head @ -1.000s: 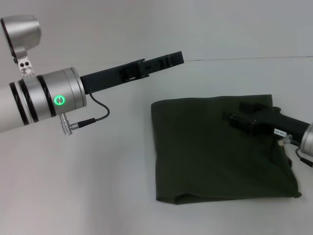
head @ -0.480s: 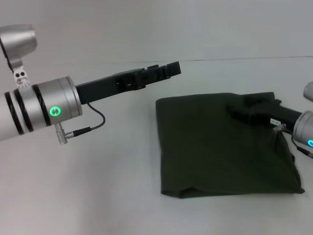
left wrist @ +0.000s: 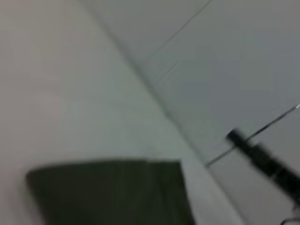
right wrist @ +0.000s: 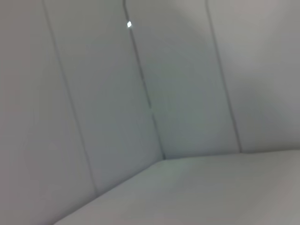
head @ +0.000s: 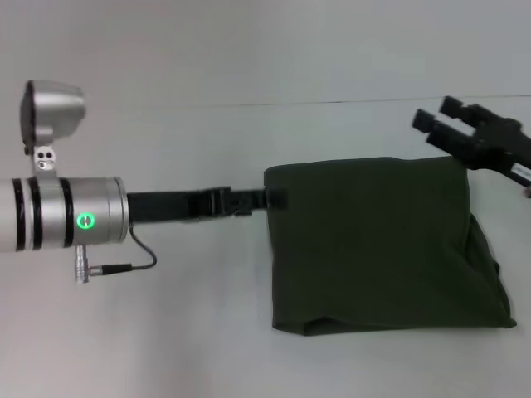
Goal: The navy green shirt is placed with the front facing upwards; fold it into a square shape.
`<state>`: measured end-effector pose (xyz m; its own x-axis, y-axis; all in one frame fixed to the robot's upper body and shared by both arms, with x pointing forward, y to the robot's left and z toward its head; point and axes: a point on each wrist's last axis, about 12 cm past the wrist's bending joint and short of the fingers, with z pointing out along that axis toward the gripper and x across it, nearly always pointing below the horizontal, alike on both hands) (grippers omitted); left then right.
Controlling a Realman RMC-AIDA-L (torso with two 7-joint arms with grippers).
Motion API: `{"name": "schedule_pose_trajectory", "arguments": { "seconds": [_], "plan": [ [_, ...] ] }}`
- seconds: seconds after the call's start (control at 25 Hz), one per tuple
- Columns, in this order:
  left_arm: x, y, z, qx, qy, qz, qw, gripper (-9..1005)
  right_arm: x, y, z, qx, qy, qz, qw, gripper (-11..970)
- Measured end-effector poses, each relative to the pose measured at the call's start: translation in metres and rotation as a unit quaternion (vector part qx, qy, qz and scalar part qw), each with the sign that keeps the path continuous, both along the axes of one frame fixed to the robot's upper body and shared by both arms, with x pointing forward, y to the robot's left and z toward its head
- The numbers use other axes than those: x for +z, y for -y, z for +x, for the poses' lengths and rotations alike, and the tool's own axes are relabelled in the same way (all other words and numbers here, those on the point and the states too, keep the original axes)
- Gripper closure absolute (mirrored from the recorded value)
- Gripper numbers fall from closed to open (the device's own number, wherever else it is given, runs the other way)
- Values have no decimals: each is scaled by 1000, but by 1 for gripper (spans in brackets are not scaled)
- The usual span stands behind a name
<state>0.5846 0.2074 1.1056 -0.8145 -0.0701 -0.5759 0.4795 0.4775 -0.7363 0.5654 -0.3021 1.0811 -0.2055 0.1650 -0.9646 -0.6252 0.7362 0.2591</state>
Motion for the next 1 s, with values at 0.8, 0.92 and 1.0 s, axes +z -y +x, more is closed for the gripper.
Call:
{"name": "schedule_pose_trajectory", "arguments": {
  "seconds": [0.8,0.92,1.0],
  "plan": [
    [-25,35,22,40,-131,85,987,83,-11,31,-22,-53,-5,4,999,245],
    [-25,39,22,39,-132,85,987,85,-11,30,-22,-52,-4,3,999,245],
    [-25,43,22,37,-132,84,987,86,-12,31,-23,-53,-5,3,999,245]
  ]
}}
